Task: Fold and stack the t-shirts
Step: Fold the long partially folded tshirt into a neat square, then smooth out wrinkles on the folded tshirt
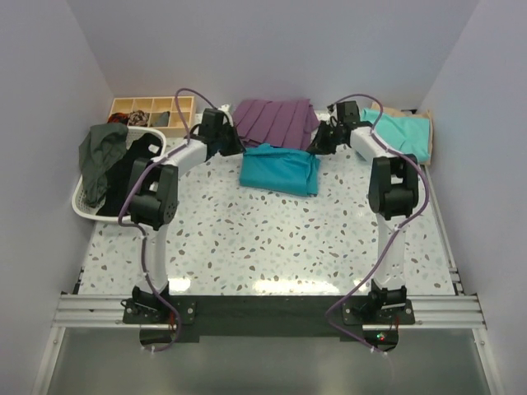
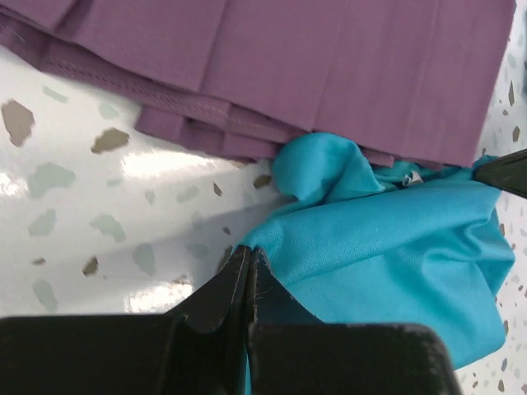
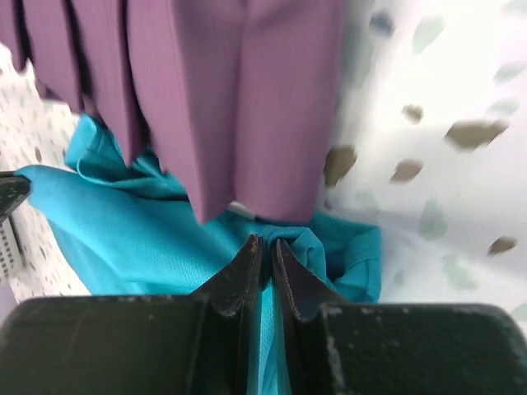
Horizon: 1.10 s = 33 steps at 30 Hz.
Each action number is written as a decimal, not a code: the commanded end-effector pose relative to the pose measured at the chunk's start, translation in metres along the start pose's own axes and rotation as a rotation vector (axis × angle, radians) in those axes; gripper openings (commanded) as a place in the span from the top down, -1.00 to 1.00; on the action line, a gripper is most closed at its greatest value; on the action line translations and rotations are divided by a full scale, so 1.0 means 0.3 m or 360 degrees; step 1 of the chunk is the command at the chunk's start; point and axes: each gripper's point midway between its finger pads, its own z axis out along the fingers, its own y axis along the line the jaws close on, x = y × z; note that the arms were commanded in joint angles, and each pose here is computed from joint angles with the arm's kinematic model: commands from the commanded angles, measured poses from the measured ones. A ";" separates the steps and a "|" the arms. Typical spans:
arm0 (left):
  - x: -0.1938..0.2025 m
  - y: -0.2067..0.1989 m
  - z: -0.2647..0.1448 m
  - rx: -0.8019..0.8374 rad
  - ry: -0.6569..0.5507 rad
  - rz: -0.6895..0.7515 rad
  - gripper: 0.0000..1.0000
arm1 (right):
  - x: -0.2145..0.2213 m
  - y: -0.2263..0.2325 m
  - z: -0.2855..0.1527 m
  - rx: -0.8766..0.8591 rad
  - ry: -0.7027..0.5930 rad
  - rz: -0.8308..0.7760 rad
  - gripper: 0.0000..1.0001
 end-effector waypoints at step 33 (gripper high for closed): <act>-0.010 -0.319 -0.112 0.0736 -0.0144 0.0142 -0.01 | 0.109 0.307 -0.096 -0.0308 -0.0009 -0.0266 -0.47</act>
